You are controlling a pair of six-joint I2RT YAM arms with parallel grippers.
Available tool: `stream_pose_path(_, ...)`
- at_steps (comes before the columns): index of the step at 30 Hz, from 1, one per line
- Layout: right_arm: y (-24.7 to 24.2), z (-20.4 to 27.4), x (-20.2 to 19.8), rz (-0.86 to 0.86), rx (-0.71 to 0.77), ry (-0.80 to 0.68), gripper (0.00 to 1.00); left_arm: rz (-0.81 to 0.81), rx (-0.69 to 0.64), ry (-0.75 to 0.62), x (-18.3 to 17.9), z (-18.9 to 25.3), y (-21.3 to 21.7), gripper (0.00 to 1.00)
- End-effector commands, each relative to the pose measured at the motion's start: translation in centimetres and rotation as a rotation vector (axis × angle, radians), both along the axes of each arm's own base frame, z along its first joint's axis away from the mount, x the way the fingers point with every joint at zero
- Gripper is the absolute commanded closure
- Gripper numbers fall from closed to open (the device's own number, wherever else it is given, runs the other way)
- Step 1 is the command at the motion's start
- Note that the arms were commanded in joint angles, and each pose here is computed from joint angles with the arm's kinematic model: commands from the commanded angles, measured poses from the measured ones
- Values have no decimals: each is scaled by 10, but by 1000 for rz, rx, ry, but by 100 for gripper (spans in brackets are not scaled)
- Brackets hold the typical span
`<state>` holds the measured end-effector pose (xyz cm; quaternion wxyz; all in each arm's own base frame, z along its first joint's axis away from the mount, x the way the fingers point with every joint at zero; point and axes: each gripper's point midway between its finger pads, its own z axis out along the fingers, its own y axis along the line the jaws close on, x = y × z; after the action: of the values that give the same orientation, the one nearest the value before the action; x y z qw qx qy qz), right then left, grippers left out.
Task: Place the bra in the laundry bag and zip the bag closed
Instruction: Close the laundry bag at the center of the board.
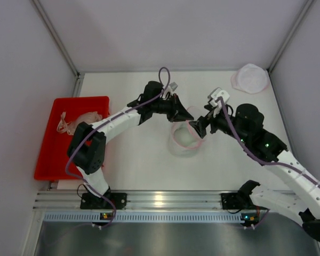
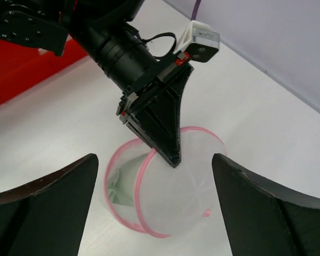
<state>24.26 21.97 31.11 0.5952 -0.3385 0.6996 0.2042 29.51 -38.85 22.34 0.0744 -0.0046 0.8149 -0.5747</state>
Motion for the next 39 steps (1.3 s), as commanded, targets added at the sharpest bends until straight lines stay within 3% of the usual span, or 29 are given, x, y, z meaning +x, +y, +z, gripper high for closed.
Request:
stream_pose_path(1,-10,30,-19,49,131,51,11,-102,-154,-168,-16,47,9,100)
stream_pose_path(4,-30,13,-15,40,189,190,5,-180,-218,-239,-24,50,20,100)
stream_pose_path(6,-59,-4,2,-43,243,298,4,-203,-239,-264,-24,48,29,100)
stream_pose_path(7,-57,-13,0,26,273,381,4,-214,-243,-269,-25,46,32,100)
stream_pose_path(9,-79,-31,14,-23,359,506,4,-253,-252,-281,-28,41,39,100)
stream_pose_path(11,-85,-52,20,18,426,647,12,-279,-252,-276,-29,33,44,100)
stream_pose_path(14,-89,-70,26,57,501,723,15,-326,-259,-300,-32,24,49,100)
stream_pose_path(18,-83,-78,30,105,581,739,12,-403,-281,-320,-41,19,52,100)
stream_pose_path(28,-75,-113,37,174,595,742,12,-482,-304,-293,-51,9,52,100)
stream_pose_path(39,-32,-131,25,325,511,686,12,-508,-309,-257,-54,3,52,100)
